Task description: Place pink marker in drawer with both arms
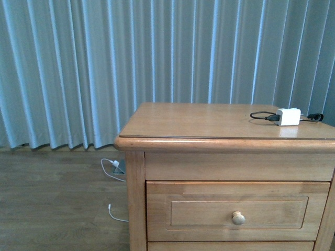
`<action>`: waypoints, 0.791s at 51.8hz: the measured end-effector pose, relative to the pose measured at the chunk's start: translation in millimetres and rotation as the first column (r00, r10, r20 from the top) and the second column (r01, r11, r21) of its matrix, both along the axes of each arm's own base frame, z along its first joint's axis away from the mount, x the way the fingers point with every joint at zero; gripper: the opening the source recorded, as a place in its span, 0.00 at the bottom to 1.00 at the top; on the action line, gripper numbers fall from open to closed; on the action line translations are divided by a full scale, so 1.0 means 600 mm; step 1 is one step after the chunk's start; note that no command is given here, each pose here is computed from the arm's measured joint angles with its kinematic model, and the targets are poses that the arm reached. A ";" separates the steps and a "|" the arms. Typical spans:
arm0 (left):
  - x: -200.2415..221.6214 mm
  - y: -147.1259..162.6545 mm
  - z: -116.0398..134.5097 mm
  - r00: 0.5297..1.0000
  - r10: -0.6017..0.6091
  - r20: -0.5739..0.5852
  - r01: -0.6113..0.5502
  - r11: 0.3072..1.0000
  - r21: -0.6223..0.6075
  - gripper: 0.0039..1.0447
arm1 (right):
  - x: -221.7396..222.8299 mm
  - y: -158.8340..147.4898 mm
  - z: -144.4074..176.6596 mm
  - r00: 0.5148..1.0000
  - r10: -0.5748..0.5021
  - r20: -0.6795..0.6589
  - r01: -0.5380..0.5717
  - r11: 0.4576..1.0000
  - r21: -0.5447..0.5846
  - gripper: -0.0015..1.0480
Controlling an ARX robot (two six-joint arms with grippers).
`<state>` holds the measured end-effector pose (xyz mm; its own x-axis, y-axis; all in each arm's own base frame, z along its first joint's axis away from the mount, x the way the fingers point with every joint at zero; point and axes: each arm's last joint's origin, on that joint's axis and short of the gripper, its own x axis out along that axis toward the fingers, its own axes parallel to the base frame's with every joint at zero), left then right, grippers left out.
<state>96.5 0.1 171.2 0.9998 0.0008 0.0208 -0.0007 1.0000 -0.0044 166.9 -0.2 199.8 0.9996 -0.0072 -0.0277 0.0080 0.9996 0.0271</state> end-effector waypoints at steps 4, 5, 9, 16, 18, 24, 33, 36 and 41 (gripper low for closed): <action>0.000 0.000 0.000 1.000 0.000 0.000 0.000 1.000 0.000 0.94 | -0.013 0.000 -0.005 1.000 0.004 0.025 -0.004 1.000 -0.011 0.50; 0.000 0.000 0.000 1.000 0.000 0.000 0.000 1.000 0.000 0.94 | -0.015 0.000 -0.007 1.000 0.006 0.025 -0.005 1.000 -0.013 0.46; 0.000 0.000 0.000 1.000 0.000 0.000 0.000 1.000 0.000 0.94 | -0.026 0.000 -0.018 1.000 0.005 0.019 -0.005 1.000 -0.018 0.29; 0.000 0.000 0.000 1.000 0.000 0.000 0.000 1.000 0.000 0.94 | -0.040 0.000 -0.028 1.000 0.006 0.017 -0.006 1.000 -0.021 0.06; 0.000 0.000 0.000 1.000 0.000 0.000 0.000 1.000 0.000 0.94 | -0.043 0.000 -0.030 1.000 0.006 0.019 -0.005 1.000 -0.024 0.01; 0.000 0.000 0.000 1.000 0.000 0.000 0.000 1.000 0.000 0.94 | -0.052 0.000 -0.034 1.000 0.006 0.022 -0.005 1.000 -0.024 0.02; 0.000 0.000 0.000 1.000 0.000 0.000 0.000 1.000 0.000 0.94 | -0.064 0.000 -0.041 1.000 0.006 0.022 -0.005 1.000 -0.024 0.02; 0.000 0.000 0.000 1.000 0.000 0.000 0.000 1.000 0.000 0.94 | -0.068 0.000 -0.048 0.999 0.006 0.033 -0.005 1.000 -0.024 0.02; 0.000 0.000 0.000 1.000 0.000 0.000 0.000 1.000 0.000 0.94 | -0.072 0.000 -0.054 1.000 0.006 0.030 -0.005 1.000 -0.024 0.02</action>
<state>96.5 0.0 171.2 0.9998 0.0004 0.0208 -0.0003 1.0000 -0.0044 123.5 0.0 167.6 1.0000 -0.0019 0.0021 0.0019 1.0000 0.0032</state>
